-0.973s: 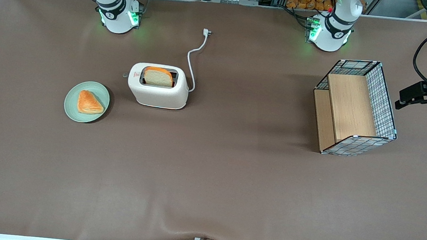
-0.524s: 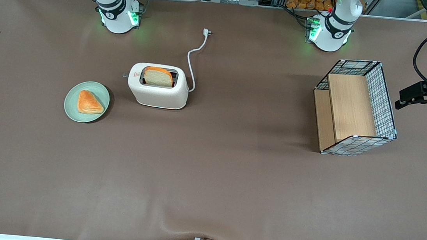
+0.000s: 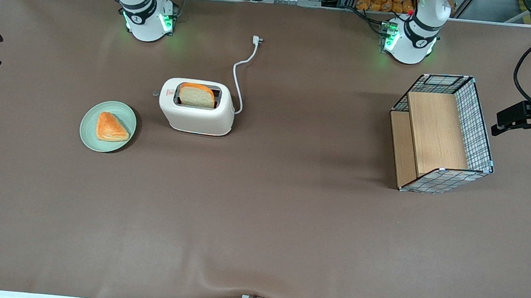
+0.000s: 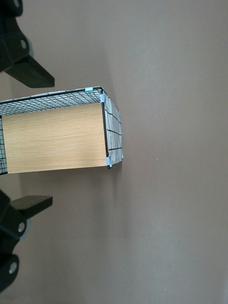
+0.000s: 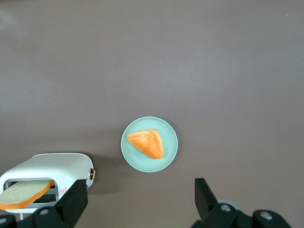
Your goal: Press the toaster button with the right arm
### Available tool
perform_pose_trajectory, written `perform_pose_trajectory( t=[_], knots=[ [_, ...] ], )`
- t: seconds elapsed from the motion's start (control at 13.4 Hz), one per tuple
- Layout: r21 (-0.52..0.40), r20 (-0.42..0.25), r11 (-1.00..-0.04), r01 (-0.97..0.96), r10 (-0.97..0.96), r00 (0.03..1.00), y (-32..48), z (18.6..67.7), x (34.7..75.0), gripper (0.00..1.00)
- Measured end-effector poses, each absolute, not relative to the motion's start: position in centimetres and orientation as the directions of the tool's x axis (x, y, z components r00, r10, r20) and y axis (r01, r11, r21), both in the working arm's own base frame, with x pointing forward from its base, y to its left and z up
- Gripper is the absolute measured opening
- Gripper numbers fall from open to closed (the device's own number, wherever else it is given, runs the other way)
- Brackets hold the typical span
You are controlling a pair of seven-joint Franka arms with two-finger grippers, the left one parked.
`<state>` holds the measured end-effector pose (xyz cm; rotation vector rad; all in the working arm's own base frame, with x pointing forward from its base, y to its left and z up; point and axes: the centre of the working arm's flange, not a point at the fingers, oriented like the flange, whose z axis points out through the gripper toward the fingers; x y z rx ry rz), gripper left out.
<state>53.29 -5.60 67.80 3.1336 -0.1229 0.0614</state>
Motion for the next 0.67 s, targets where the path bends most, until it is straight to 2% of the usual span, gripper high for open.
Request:
perform_pose_trajectory(
  t=[0.67],
  knots=[
    [0.004,0.039,-0.997,-0.074,-0.074,0.996,-5.39,67.77,53.34,1.00]
  ],
)
